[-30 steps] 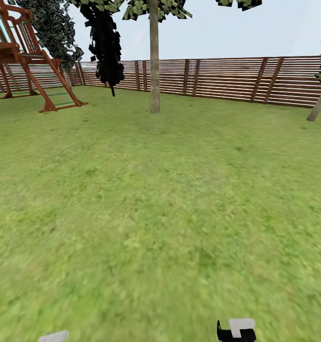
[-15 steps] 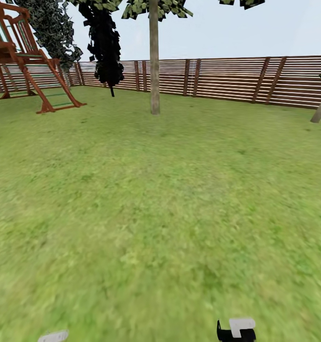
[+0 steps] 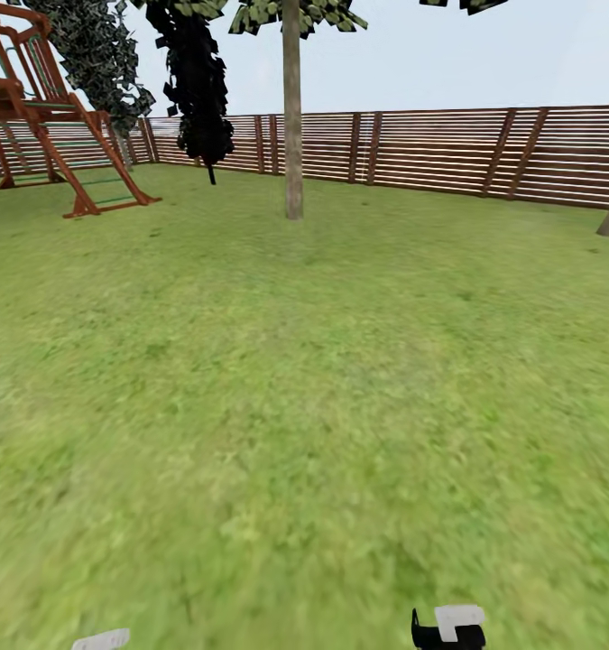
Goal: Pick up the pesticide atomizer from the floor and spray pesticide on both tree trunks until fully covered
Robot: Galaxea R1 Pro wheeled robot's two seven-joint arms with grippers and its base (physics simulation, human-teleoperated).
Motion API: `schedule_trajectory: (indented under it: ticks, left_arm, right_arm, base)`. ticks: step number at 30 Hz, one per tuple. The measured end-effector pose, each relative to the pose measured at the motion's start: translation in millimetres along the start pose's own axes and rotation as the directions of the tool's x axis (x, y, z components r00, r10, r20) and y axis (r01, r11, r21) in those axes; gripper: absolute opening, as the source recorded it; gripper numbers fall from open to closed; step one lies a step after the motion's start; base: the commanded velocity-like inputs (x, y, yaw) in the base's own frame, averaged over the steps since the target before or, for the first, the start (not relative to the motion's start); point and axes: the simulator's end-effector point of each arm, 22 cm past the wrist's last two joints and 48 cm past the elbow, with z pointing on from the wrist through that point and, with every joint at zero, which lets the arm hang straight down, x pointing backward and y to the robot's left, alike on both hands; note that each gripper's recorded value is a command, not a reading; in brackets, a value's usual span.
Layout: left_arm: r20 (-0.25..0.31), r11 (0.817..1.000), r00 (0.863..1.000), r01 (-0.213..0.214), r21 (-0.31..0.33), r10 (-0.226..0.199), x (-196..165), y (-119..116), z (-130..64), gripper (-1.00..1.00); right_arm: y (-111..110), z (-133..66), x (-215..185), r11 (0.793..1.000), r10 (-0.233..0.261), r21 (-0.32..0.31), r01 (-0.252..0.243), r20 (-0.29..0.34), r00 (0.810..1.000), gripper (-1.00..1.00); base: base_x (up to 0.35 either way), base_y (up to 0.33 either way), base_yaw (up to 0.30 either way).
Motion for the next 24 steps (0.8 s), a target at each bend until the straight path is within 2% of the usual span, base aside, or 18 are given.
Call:
schedule_trajectory:
  ticks: [24]
  left_arm:
    - [-0.001, 1.000, 1.000, -0.001, 0.000, 0.001, 0.3, 0.0, -0.1, -1.00]
  right_arm:
    - [-1.0, 0.1, 0.3, 1.000, -0.001, 0.001, 0.001, 0.000, 1.000, 1.00]
  base:
    - [0.338, 0.000, 0.000]
